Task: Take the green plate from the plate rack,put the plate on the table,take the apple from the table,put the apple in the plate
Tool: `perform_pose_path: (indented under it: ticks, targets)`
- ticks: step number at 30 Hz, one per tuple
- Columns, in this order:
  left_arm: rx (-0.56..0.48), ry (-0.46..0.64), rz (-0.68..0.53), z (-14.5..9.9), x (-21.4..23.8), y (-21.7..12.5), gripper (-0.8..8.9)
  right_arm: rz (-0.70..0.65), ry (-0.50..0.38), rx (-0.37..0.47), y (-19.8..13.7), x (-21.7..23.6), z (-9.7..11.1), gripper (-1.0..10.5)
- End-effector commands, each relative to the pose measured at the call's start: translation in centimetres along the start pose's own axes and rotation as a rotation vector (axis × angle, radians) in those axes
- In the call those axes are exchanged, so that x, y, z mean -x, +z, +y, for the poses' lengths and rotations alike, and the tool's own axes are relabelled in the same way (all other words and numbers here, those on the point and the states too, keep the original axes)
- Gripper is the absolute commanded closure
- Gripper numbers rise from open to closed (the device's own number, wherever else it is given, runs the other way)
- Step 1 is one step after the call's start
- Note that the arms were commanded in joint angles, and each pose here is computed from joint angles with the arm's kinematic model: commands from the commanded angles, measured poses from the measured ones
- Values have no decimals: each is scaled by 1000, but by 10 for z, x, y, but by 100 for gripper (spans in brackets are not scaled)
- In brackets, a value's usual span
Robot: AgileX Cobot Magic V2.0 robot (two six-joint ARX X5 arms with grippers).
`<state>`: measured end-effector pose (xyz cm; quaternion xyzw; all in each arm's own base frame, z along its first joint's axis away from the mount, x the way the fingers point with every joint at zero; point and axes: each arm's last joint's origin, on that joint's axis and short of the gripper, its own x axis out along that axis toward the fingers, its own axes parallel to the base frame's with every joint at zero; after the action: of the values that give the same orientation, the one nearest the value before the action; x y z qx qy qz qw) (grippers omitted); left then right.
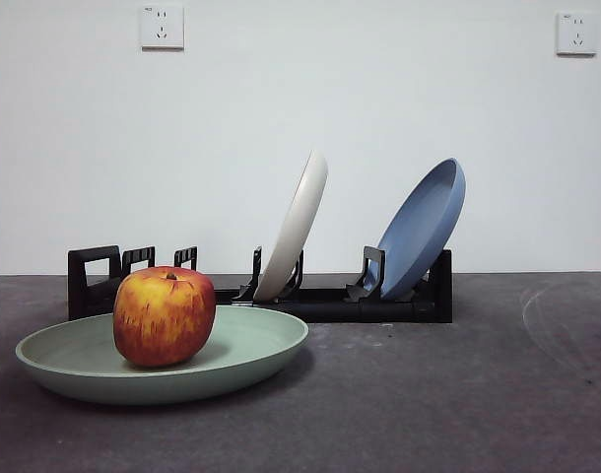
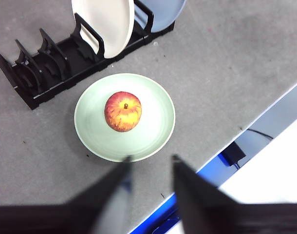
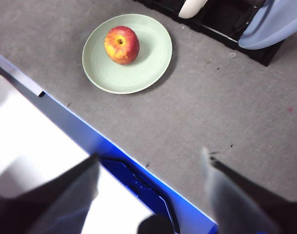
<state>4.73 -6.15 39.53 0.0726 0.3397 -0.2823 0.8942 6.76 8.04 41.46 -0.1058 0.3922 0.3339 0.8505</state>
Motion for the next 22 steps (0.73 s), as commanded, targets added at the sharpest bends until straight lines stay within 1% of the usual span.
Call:
perform_pose_path:
  ticks: [1, 8, 12, 15, 22]
  targets:
    - [4, 2, 1, -1, -2, 1, 822, 36, -14, -13, -3, -4, 0, 962]
    - [2, 5, 5, -2, -4, 2, 822, 33, -34, -20, -3, -4, -1, 962]
    - [17, 34, -11, -1, -4, 3, 816, 31, -37, -72, -3, -4, -1, 958]
    - [21, 33, -11, -1, -4, 3, 816, 32, -41, -72, -2, -5, -1, 955]
    - [19, 35, -6, -2, -5, 3, 816, 21, -88, -71, -2, -5, -2, 945]
